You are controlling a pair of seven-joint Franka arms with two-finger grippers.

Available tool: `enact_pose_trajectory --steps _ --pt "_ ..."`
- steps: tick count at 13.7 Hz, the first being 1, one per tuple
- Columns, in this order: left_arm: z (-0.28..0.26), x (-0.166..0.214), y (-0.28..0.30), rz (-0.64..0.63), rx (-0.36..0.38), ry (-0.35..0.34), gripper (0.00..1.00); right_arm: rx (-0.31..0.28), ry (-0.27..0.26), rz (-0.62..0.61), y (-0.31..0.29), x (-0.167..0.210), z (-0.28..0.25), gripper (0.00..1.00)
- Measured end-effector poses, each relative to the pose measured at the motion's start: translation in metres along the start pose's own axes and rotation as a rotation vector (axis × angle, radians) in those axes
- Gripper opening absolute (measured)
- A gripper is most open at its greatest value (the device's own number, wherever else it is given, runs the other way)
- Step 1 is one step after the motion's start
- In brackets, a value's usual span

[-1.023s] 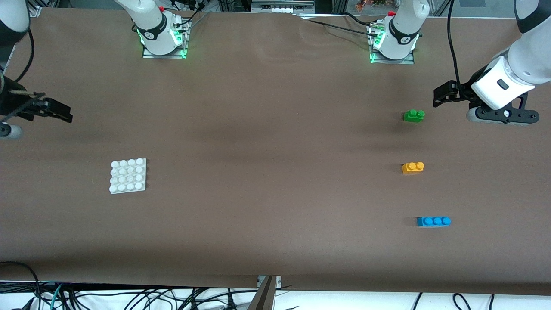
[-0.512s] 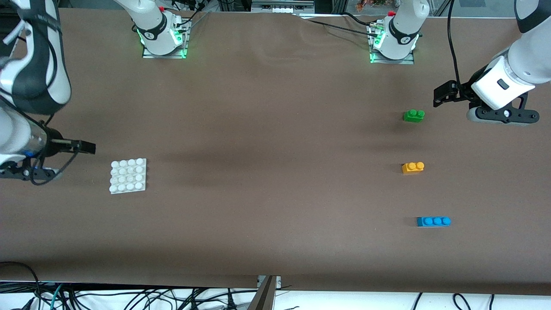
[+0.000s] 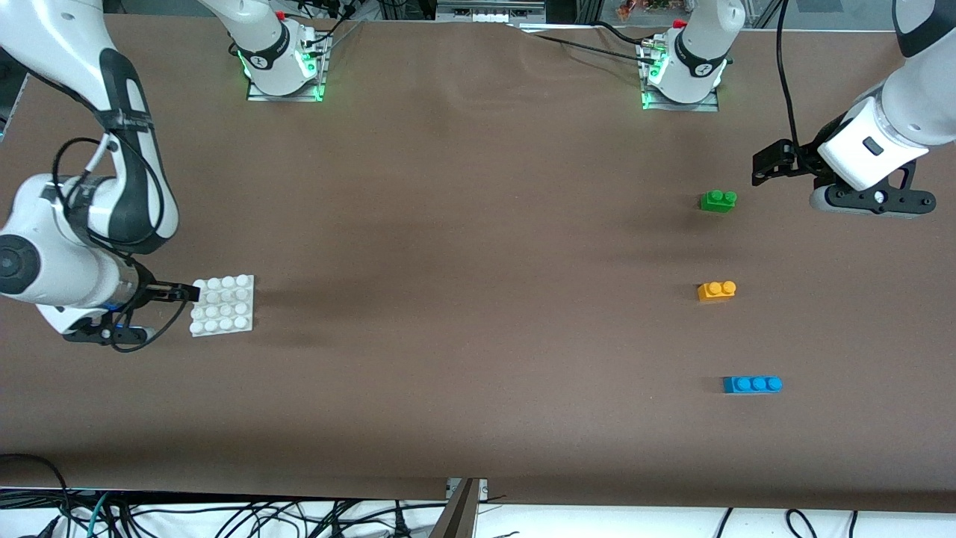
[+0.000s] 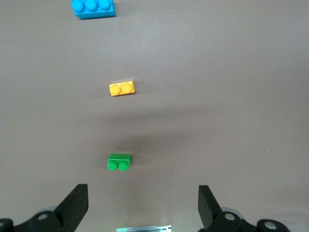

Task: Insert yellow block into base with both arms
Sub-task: 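Reach the right gripper down to the white base plate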

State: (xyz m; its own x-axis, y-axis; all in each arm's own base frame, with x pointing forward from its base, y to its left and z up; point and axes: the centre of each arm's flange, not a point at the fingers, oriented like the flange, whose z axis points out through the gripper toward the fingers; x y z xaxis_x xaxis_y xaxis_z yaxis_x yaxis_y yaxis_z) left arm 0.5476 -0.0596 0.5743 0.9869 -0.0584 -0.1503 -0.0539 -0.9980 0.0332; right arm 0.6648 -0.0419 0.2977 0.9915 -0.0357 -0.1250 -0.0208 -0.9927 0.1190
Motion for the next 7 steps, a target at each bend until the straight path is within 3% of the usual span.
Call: enact_pose_trajectory --steps 7 --pt "0.0 0.0 0.0 -0.001 0.0 0.0 1.0 -0.004 0.035 -0.01 -0.006 -0.006 0.067 1.0"
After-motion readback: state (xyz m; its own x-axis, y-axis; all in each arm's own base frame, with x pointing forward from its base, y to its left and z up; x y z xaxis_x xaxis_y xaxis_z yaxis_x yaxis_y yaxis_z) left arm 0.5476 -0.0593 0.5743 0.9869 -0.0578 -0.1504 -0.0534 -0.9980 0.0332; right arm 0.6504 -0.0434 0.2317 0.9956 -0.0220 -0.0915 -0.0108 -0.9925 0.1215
